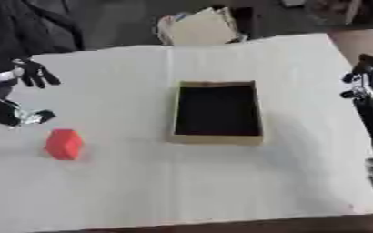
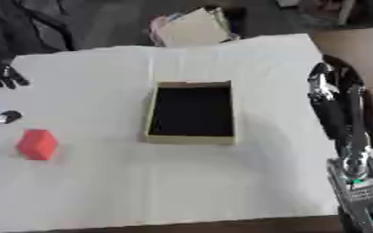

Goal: Pick up objects on the table and place them in the box.

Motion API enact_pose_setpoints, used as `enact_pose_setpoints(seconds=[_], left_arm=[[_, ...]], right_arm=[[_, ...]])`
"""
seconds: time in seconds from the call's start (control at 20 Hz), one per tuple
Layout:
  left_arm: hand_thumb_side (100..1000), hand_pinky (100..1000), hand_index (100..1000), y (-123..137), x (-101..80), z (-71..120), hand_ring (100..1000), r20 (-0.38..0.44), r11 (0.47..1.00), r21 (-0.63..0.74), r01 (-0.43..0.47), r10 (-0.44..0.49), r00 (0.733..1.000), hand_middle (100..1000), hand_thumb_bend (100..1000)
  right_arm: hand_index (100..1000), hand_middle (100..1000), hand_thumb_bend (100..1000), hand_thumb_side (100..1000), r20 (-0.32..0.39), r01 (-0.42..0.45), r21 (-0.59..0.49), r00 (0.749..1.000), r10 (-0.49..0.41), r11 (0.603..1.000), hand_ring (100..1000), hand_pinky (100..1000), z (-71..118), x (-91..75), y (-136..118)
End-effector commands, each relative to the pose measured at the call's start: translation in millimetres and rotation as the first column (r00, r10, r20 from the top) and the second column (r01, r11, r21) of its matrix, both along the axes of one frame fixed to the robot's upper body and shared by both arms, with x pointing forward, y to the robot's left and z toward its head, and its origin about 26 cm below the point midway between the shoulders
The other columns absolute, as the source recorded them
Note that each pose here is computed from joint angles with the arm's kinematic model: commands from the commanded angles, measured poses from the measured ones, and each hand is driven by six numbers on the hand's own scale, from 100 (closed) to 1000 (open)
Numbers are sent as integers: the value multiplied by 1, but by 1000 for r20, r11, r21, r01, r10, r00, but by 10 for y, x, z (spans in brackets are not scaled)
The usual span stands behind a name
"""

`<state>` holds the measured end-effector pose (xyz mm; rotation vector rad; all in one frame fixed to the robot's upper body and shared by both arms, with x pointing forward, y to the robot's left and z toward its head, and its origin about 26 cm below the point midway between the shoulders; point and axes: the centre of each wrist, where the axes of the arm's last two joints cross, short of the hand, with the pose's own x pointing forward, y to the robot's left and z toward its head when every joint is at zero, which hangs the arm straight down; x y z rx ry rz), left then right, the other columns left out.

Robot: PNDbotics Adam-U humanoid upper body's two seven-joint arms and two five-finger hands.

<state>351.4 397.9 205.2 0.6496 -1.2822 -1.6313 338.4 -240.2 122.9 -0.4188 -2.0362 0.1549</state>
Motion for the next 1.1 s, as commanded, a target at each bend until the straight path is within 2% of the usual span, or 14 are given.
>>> enact_pose_setpoints(seconds=[0.05,0.65,1.1], left_arm=[[304,752,860,39,21,70,765,-18,999,44,-5,6,1000,779,403],[258,761,873,87,101,-158,785,-104,998,68,-15,22,994,801,417],[217,758,872,115,176,-357,783,-122,996,81,-27,37,992,800,415]], right_arm=[[857,532,100,721,33,-5,-7,999,5,1000,748,571,101,2,-18],[858,533,100,723,36,-5,0,999,5,1000,749,572,101,-3,-16],[858,532,100,722,38,-8,3,999,8,1000,749,572,102,-4,-11]])
